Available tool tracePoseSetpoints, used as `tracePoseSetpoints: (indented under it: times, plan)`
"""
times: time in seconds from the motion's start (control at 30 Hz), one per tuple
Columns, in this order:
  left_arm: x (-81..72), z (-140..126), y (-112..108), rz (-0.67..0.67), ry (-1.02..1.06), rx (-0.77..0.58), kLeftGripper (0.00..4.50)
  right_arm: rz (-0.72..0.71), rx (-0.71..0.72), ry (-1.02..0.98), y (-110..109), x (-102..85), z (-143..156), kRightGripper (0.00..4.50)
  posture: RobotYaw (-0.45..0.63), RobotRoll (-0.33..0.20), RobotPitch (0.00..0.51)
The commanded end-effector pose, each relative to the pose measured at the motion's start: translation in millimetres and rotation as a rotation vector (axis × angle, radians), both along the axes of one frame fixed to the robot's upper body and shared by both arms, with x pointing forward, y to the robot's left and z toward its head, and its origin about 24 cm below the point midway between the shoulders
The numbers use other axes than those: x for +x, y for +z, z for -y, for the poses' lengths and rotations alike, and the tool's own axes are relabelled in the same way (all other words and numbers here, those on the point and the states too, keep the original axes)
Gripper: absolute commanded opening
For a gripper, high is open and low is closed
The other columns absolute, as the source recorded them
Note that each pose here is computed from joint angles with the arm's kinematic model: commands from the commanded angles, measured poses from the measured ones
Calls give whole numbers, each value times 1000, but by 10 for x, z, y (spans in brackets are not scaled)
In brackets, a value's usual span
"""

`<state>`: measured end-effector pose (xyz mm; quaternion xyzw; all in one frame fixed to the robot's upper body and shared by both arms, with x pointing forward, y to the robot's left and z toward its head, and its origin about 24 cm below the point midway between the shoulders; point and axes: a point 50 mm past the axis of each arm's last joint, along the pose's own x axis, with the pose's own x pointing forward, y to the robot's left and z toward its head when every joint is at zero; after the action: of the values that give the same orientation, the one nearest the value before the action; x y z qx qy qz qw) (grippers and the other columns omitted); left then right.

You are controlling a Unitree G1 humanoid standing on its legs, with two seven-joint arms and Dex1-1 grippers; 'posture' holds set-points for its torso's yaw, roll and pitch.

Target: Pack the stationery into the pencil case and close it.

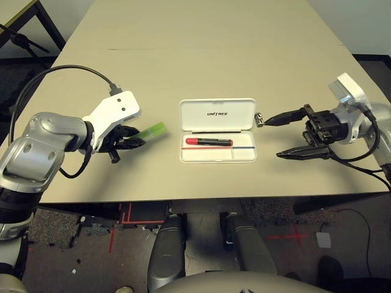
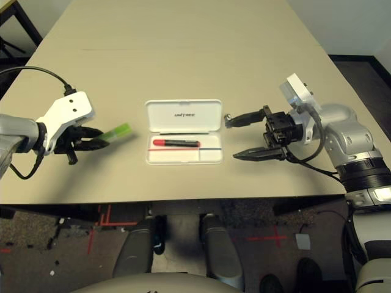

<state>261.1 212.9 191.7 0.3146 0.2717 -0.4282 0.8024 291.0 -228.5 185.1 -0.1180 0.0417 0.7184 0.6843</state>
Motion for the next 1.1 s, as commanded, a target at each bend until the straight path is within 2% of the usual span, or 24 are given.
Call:
tracePoseSetpoints:
  times: [0.03,0.33,0.67,0.77,0.93,1.1]
  plan:
    - [-58,218,-52,-34,-123,-13,1081,10,1,-14,22,-50,78,4500,17,0,174]
    - [-16,459,-118,-55,-271,-36,1081,28,-4,-63,44,-121,209,4500,-47,0,172]
    - [104,797,-182,-75,-409,-18,1081,38,-15,-90,78,-158,264,4500,-77,0,168]
    - [185,901,-208,-56,-425,-18,1081,47,-13,-98,92,-162,272,4500,-94,0,171]
    - [269,994,-271,-53,-456,-4,1081,48,-9,-111,94,-182,284,4500,-109,0,175]
    - [289,1038,-326,-78,-491,-7,1081,47,-6,-117,106,-201,282,4500,-124,0,178]
